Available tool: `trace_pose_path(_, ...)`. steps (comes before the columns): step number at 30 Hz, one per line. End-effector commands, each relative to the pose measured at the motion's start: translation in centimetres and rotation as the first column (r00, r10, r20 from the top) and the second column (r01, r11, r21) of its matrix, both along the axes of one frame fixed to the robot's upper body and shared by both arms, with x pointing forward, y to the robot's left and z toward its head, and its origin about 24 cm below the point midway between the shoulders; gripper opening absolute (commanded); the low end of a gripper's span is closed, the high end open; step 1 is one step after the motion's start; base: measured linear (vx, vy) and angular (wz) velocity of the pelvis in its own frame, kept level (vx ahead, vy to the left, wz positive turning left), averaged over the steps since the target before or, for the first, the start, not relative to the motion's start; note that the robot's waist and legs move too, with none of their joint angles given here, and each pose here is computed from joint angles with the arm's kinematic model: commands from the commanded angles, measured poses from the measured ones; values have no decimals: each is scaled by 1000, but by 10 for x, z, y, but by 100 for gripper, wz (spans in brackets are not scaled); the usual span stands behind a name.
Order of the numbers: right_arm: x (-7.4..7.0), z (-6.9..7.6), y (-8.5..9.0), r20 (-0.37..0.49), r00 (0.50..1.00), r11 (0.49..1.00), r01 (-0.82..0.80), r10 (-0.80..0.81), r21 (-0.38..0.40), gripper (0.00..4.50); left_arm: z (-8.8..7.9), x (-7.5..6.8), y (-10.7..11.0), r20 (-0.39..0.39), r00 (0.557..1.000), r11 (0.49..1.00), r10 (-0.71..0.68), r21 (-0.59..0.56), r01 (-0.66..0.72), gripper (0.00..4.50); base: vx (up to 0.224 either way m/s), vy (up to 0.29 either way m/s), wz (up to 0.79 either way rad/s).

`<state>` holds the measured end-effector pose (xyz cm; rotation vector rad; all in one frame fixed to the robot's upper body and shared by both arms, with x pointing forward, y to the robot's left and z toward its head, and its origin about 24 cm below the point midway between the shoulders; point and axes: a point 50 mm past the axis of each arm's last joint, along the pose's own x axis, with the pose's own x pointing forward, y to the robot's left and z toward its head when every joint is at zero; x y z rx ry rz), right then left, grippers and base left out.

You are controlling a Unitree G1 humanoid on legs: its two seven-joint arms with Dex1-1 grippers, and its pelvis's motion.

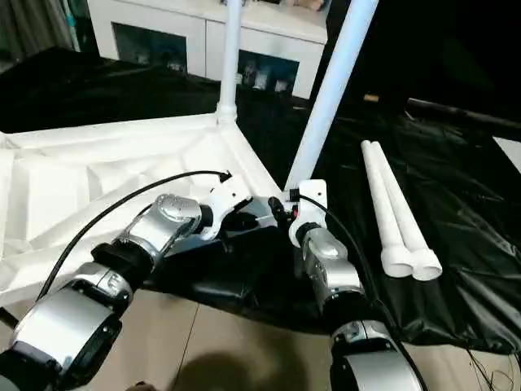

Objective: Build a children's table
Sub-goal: Rotate leg to tighten

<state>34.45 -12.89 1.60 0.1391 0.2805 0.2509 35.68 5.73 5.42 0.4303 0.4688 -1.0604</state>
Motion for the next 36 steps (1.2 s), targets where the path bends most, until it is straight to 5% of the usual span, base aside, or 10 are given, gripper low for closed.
trace_pose_path(1,-2,-2,-4,-9,1000,997,-28,29,71,346,4,-1,-4,12,998,998,-54,-21,54,0,0,0,0)
trace_pose_path(11,-24,8,-29,64,919,922,-388,388,-22,398,2,-20,16,-65,953,956,-295,-12,295,0,0,0,0)
trace_pose_path(14,-49,12,-41,46,803,804,-590,594,-76,398,8,-37,28,-103,871,877,-479,-45,478,0,0,0,0)
trace_pose_path(21,-68,15,-40,5,678,676,-732,735,-82,398,14,-40,46,-133,859,868,-495,-31,496,0,0,0,0)
trace_pose_path(26,-68,15,-33,-10,654,652,-755,756,-75,398,18,-41,49,-129,861,870,-493,-36,493,0,0,0,0)
trace_pose_path(36,-67,13,-28,-12,669,668,-743,743,-47,293,15,-45,45,-142,853,864,-503,-48,501,0,0,0,0)
